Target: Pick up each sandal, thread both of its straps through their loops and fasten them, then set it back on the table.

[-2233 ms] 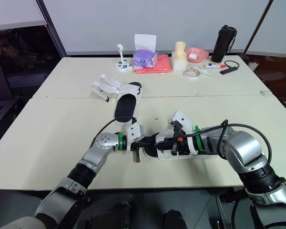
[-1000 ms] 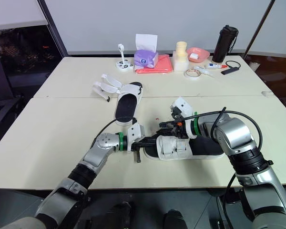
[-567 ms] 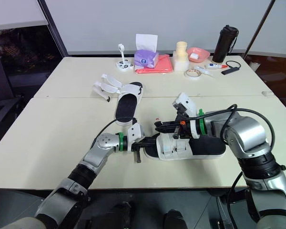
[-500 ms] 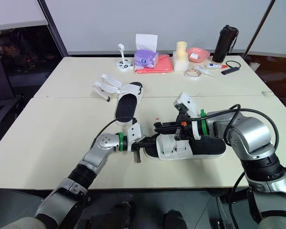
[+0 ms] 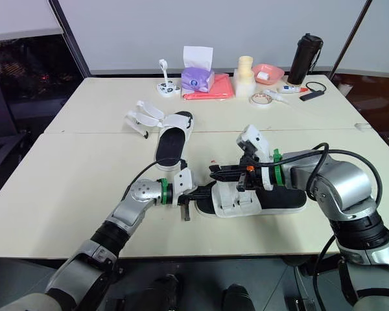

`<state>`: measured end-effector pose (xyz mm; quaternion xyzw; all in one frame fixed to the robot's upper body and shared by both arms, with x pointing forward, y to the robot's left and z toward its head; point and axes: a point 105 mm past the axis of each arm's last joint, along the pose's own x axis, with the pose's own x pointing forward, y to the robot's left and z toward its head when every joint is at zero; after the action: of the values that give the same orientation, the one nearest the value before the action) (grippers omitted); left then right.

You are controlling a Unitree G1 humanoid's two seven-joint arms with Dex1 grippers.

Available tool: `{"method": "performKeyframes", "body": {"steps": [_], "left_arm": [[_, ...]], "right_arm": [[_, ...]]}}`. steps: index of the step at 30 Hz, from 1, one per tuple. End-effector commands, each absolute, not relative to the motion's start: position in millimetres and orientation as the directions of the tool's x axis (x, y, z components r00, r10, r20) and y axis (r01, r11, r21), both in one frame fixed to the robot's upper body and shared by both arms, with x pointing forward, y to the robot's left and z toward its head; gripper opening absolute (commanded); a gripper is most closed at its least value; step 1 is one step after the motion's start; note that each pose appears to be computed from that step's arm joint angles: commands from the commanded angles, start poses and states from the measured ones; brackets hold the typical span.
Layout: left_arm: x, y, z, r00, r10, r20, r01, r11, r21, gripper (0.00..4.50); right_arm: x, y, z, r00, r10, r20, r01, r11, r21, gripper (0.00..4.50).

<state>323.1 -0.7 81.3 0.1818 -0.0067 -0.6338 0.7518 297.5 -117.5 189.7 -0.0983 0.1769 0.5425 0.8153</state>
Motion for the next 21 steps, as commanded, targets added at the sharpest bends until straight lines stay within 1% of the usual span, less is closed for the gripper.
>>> {"method": "performKeyframes", "body": {"steps": [1, 6, 9, 16, 21], "left_arm": [[306, 5, 39, 0.123, -0.92, -0.372, 0.978, 0.049, 0.203, 0.0], [303, 6, 37, 0.115, -0.917, -0.383, 0.976, 0.033, 0.214, 0.0], [303, 6, 37, 0.115, -0.916, -0.384, 0.976, 0.032, 0.216, 0.0], [302, 5, 37, 0.115, -0.919, -0.377, 0.977, 0.035, 0.212, 0.0], [303, 5, 37, 0.118, -0.92, -0.375, 0.976, 0.039, 0.212, 0.0]], "right_arm": [[308, -121, 203, 0.393, 0.839, -0.376, -0.914, 0.4, -0.064, 0.01], [329, -131, 193, 0.461, 0.796, -0.392, -0.881, 0.463, -0.095, 0.01], [337, -135, 190, 0.485, 0.782, -0.392, -0.868, 0.486, -0.103, 0.01], [349, -139, 181, 0.514, 0.758, -0.402, -0.849, 0.516, -0.114, 0.01], [351, -140, 170, 0.513, 0.741, -0.433, -0.847, 0.519, -0.116, 0.01]]}}
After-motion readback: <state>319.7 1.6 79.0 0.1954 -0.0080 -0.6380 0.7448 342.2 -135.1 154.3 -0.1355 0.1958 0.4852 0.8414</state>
